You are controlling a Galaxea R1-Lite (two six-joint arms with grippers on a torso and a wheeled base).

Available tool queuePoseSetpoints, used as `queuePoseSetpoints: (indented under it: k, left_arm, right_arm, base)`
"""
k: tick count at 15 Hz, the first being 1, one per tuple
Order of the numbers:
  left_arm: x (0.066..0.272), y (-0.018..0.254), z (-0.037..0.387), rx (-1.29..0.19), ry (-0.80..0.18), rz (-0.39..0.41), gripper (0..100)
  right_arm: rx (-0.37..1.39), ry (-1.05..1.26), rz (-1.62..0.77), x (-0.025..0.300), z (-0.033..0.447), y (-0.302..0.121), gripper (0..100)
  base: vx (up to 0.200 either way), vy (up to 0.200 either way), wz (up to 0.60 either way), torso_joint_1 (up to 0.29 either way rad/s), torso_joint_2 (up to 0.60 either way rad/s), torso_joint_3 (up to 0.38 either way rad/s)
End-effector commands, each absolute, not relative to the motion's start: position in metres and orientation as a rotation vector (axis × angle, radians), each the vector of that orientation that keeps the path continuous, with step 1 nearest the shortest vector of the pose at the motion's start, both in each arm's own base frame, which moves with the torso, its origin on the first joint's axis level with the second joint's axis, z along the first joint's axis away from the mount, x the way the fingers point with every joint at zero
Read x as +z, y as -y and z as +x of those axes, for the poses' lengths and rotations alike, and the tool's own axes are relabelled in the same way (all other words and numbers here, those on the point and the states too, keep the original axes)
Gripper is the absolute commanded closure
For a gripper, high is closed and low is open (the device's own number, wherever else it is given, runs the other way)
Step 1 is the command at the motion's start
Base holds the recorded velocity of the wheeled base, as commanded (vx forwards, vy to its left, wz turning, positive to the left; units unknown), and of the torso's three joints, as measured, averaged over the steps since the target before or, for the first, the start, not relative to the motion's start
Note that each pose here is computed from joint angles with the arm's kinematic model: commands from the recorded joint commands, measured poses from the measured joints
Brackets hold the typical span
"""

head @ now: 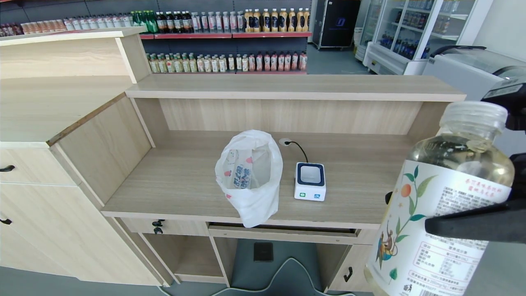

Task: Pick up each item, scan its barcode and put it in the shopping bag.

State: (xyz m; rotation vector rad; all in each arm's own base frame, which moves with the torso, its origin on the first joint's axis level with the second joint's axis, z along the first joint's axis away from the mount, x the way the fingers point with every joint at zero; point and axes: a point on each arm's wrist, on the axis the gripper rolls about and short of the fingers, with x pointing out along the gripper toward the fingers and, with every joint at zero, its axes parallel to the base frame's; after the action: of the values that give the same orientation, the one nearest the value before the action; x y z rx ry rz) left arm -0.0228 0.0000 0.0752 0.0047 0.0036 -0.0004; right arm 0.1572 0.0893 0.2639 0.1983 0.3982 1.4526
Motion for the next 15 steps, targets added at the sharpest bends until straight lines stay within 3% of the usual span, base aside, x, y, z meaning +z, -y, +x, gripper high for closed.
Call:
queuePoseSetpoints:
  k: [1, 15]
  left_arm:
    - [0.075, 0.0, -0.023, 0.0, -0.003, 0.005, 0]
    - [0.075, 0.0, -0.023, 0.0, -0.003, 0.005, 0]
  right_arm:
    - [1.457, -0.421, 0.214, 0.265, 0.156, -0.089, 100]
    - [1.482, -0.426, 0.23, 0.276, 0.152, -0.088, 100]
  base:
    - [0.0, 0.0, 0.0, 0.0, 0.0, 0.0]
    - [0.0, 0.0, 0.0, 0.0, 0.0, 0.0]
